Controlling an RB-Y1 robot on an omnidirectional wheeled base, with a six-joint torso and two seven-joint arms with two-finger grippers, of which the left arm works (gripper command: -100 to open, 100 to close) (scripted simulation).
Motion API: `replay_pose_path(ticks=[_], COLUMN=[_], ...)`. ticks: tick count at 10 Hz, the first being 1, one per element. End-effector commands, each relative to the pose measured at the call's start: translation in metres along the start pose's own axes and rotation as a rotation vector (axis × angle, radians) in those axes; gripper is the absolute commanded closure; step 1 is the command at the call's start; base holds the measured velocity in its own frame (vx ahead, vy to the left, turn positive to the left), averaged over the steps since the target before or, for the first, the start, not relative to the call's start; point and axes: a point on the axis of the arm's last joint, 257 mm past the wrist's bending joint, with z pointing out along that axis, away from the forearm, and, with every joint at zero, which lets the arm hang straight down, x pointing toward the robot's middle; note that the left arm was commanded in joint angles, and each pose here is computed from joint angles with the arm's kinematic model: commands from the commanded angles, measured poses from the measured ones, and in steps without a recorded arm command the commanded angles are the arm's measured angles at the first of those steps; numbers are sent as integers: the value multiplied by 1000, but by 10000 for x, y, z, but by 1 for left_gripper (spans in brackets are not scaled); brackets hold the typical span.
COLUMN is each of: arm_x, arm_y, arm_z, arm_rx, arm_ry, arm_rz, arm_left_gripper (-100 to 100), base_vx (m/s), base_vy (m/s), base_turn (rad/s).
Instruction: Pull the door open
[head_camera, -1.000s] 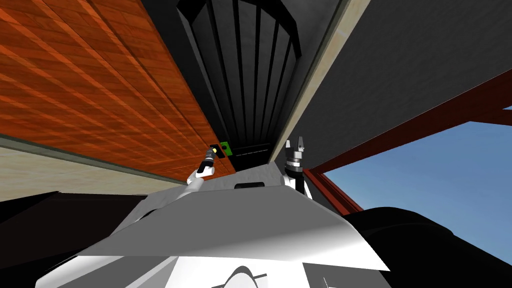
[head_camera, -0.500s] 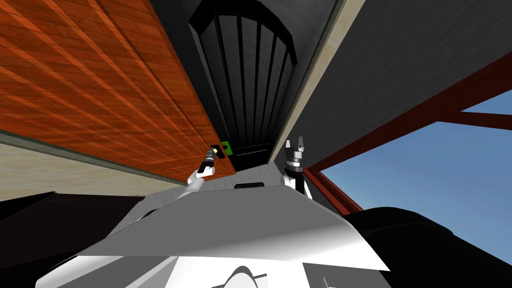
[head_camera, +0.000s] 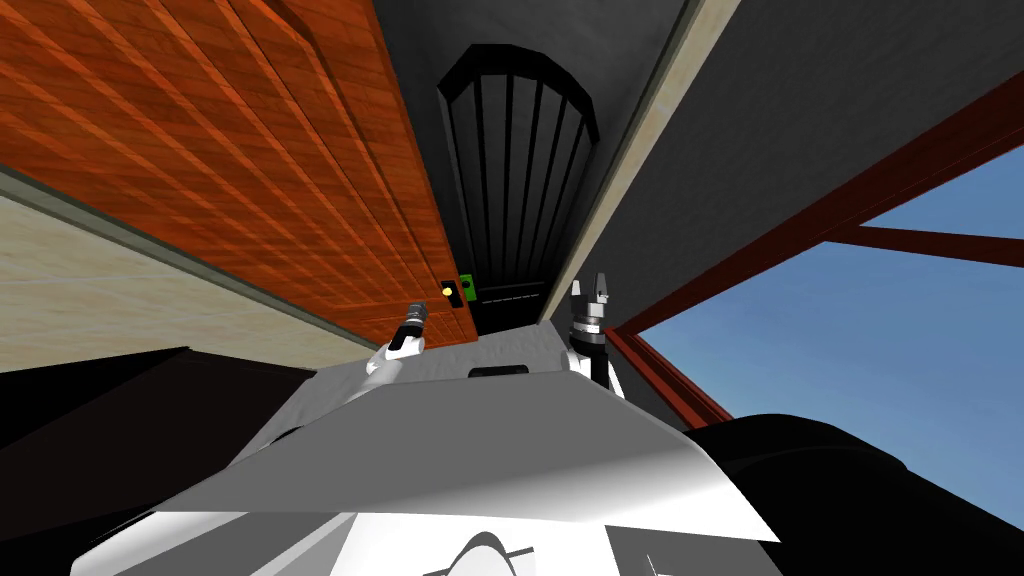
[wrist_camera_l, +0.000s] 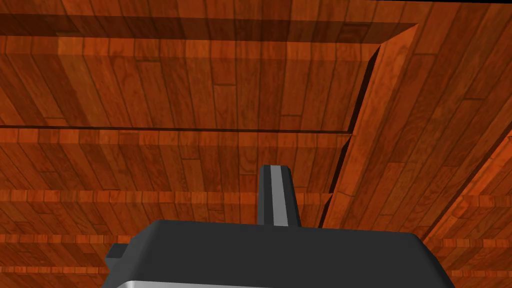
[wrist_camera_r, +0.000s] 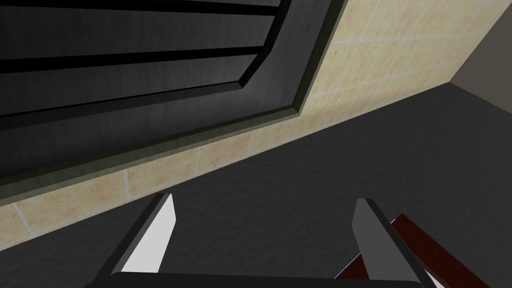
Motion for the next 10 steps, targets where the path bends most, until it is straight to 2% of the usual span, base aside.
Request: replay_pose_path(ticks=[1,4,6,7,9,10], arm_x=[150,402,387,129,36,-88], arm_y=[-37,-119,-110,-3,31,69], arm_z=[21,49,56,-13,-38,-69], arm_rx=[10,27,27,5,-2,-10], arm_ry=[24,68,65,27,14,-5], arm_rz=[-9,-24,-24,-8,-3,5], arm_left_gripper=[-100,-100,-100,-100,-100,-100], base_vx=[-196,-180,-72,4,39,81], base_vy=[-57,-130,-54,78,143,121], base_turn=[-97,-70,-10,222,83,59])
